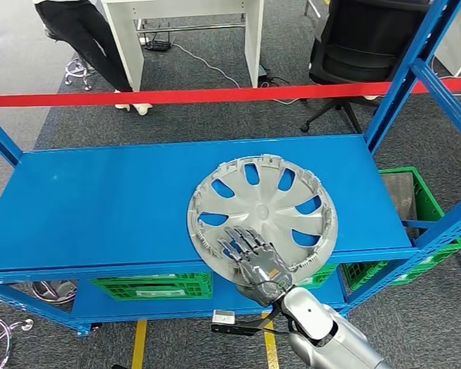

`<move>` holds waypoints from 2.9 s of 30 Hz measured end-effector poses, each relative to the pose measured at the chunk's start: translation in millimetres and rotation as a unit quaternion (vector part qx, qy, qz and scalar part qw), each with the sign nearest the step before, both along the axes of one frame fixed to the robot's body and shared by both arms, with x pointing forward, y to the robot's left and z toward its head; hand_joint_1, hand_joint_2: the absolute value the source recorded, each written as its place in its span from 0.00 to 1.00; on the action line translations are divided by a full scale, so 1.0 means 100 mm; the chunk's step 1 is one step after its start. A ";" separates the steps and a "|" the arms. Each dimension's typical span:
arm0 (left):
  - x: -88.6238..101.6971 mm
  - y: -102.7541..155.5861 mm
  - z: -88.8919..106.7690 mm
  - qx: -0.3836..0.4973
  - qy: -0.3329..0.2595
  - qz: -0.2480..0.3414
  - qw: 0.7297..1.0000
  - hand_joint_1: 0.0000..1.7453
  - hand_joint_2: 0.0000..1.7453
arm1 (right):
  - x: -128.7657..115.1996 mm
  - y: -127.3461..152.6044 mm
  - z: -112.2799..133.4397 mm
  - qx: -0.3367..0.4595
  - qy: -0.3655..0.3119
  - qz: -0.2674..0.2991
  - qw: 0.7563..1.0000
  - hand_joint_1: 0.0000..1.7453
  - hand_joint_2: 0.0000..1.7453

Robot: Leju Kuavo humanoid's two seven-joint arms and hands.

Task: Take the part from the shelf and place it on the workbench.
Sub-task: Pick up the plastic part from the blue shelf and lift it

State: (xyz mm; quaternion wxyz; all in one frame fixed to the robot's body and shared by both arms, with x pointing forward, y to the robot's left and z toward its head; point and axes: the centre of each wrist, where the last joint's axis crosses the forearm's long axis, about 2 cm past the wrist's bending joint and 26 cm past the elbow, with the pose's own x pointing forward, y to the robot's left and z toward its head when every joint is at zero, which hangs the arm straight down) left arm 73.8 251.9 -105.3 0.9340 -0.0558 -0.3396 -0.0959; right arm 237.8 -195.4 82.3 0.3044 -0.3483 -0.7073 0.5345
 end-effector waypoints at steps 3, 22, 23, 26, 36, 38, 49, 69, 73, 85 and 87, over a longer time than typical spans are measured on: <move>0.00 0.00 0.00 0.000 0.000 0.000 1.000 0.00 0.00 | 0.00 0.00 0.00 -0.005 0.004 -0.004 1.000 0.25 1.00; 0.00 0.03 0.00 0.005 -0.001 0.006 1.000 0.00 0.00 | 0.02 0.05 0.13 -0.026 0.013 -0.008 1.000 1.00 1.00; 0.00 0.03 0.00 0.005 -0.001 0.008 1.000 0.00 0.00 | 0.02 0.06 0.15 -0.026 0.013 -0.008 1.000 1.00 1.00; 0.00 0.03 0.00 0.005 -0.001 0.010 1.000 0.00 0.00 | 0.02 0.08 0.19 -0.026 0.010 -0.006 1.000 1.00 1.00; -0.04 0.04 -0.01 -0.004 -0.018 0.013 1.000 0.00 0.00 | -0.10 0.12 0.44 -0.001 -0.109 0.027 0.994 1.00 1.00; -0.05 0.03 -0.01 -0.008 -0.023 0.012 1.000 0.00 0.00 | -0.16 0.15 0.54 0.016 -0.187 0.049 0.981 1.00 1.00; 0.00 -0.02 0.00 -0.012 -0.042 0.012 0.999 0.00 0.00 | -0.31 0.17 1.20 0.038 -0.376 0.153 0.913 1.00 1.00; 0.09 -0.05 0.02 -0.005 -0.063 0.007 0.998 0.00 0.00 | -0.37 0.17 1.60 0.077 -0.443 0.144 0.882 1.00 1.00; 0.10 -0.05 0.02 0.001 -0.065 0.004 0.998 0.00 0.00 | -0.36 0.17 1.60 0.078 -0.444 0.144 0.881 1.00 1.00; 0.10 -0.05 0.02 0.003 -0.070 -0.005 0.998 0.00 0.00 | -0.37 0.18 1.65 0.080 -0.452 0.148 0.876 1.00 1.00; 0.10 -0.06 0.02 0.002 -0.071 -0.007 0.997 0.00 0.00 | -0.37 0.18 1.66 0.080 -0.456 0.150 0.874 1.00 1.00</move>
